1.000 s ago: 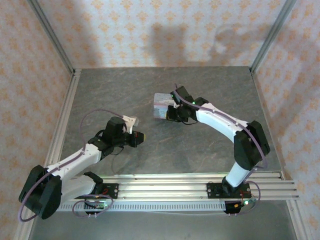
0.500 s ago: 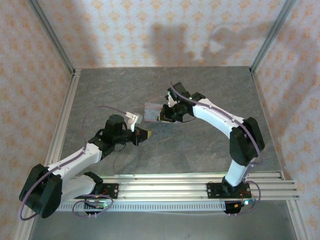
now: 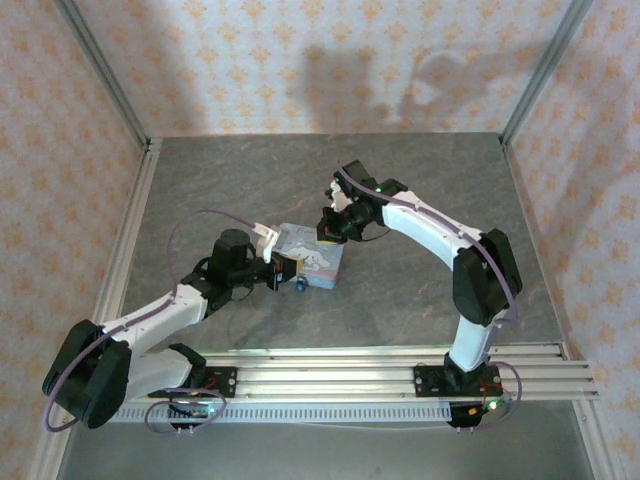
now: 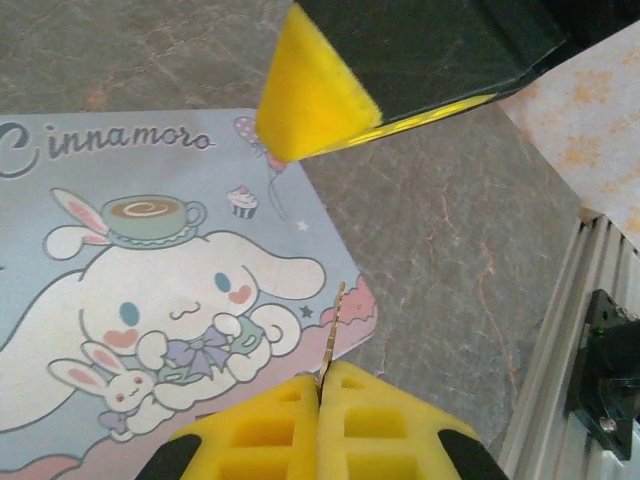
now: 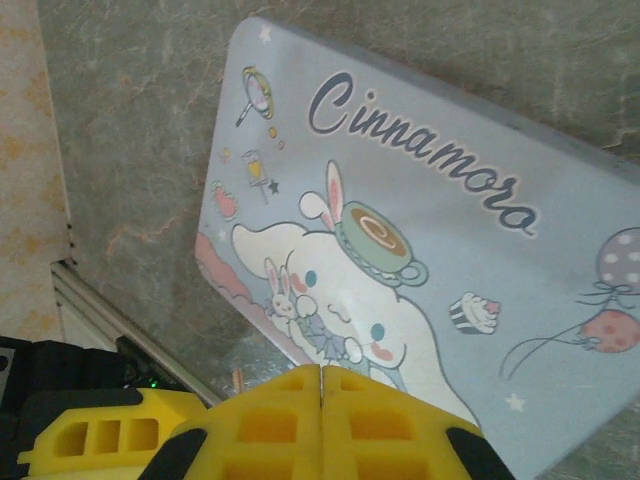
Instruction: Unlock a padlock with a key
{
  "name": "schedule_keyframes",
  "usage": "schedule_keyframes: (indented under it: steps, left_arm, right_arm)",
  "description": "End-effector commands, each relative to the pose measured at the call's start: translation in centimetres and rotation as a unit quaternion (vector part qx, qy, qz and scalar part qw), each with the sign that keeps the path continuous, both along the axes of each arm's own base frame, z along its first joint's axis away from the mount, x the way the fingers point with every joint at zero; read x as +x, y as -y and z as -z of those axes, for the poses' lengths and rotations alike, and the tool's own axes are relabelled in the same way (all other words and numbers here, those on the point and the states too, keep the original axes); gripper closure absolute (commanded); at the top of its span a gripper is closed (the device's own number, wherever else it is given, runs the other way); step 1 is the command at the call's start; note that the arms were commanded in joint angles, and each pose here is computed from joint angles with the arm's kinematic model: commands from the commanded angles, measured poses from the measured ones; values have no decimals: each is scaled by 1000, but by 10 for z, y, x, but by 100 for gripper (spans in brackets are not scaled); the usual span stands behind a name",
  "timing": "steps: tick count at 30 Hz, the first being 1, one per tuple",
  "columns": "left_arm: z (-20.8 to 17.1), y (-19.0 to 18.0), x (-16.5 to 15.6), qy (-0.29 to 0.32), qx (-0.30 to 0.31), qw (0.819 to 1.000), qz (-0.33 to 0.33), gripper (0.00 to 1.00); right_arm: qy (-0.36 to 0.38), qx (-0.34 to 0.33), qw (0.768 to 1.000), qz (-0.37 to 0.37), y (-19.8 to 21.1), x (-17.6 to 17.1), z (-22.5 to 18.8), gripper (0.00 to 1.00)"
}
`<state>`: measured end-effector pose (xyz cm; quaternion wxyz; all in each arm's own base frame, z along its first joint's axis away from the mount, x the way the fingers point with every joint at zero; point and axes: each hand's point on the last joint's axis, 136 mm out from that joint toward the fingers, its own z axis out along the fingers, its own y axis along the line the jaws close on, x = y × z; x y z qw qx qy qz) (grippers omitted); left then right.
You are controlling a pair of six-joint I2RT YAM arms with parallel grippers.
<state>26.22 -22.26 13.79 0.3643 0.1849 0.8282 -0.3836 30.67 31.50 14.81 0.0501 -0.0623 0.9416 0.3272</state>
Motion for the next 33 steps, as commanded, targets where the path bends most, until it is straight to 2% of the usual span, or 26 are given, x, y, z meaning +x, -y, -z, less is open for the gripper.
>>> schedule_keyframes:
  steps: [1, 5, 9, 13, 16, 23, 28, 33]
  left_arm:
    - [0, -10, 6, 12, 12, 999, -33, 100]
    - [13, -40, 8, -9, 58, 993, -104, 100]
    - [24, -79, 8, -41, 85, 977, -189, 100]
    - [27, -110, 4, -62, 101, 959, -257, 100]
    - [28, -120, 1, -67, 101, 953, -276, 100]
    - [36, -123, -2, -83, 103, 951, -279, 100]
    - [40, -123, -2, -84, 101, 951, -280, 100]
    - [40, -118, 0, -90, 91, 953, -274, 100]
  right_arm:
    - [36, -42, 998, 19, 14, 3, 2, 100]
    - [113, -108, 988, 17, 14, -12, 7, 100]
    - [151, -134, 979, 12, -2, -39, 22, 97]
    - [173, -152, 973, -10, -27, -63, 35, 96]
    - [167, -162, 972, -36, -47, -72, 51, 95]
    - [178, -244, 952, -55, -41, -49, 74, 97]
    - [166, -245, 955, -30, -26, -23, 80, 97]
    - [170, -270, 948, -13, -8, 2, 82, 98]
